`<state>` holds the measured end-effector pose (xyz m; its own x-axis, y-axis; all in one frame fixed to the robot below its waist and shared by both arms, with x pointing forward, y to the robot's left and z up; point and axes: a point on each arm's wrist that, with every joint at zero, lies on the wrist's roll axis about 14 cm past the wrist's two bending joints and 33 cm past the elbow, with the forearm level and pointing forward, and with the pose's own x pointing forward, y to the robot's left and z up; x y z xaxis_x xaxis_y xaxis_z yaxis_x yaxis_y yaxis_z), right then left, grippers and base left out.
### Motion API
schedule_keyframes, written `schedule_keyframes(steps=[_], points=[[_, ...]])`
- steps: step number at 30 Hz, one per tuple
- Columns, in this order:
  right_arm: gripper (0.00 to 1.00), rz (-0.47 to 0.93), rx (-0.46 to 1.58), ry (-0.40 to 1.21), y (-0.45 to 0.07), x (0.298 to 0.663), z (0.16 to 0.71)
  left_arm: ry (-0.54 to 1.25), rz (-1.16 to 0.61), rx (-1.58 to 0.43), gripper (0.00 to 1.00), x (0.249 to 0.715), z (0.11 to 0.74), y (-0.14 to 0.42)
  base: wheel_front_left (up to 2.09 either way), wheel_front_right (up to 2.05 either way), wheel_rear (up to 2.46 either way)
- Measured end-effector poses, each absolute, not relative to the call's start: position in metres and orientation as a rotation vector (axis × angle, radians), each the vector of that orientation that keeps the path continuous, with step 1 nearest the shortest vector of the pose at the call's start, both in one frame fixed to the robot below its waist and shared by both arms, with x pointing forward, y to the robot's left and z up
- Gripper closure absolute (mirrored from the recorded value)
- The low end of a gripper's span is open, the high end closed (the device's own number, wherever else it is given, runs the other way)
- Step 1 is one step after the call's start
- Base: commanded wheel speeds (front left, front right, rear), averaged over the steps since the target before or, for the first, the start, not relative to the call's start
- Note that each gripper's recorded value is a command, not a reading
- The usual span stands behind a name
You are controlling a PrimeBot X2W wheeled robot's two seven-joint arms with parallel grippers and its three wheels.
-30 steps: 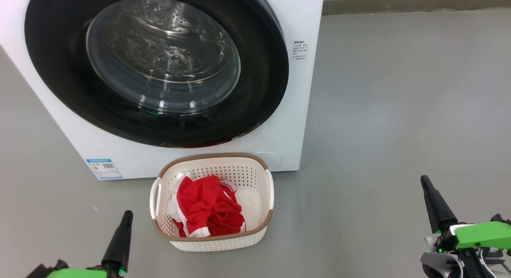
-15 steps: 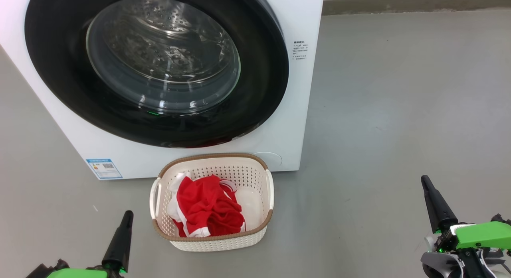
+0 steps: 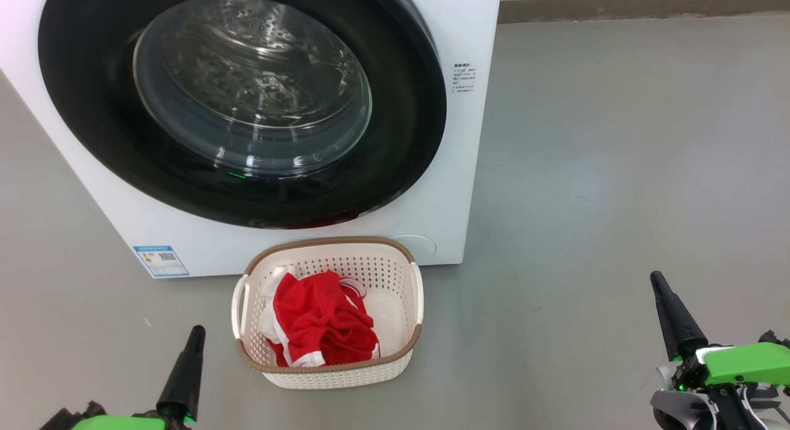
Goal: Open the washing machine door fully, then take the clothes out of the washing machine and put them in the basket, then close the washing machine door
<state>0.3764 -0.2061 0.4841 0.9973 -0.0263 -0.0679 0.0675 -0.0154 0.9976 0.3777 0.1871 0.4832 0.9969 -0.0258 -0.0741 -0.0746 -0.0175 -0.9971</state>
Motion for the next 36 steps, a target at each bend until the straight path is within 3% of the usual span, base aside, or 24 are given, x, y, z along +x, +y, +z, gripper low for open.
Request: schedule_keyframes(steps=[36], points=[[1.00,-0.076,1.586,0.032,-0.2060,0.3763,0.4839,0.075,0.042,-1.589,1.00,0.3776,0.4833,0.1885,0.00,0.00,0.00]])
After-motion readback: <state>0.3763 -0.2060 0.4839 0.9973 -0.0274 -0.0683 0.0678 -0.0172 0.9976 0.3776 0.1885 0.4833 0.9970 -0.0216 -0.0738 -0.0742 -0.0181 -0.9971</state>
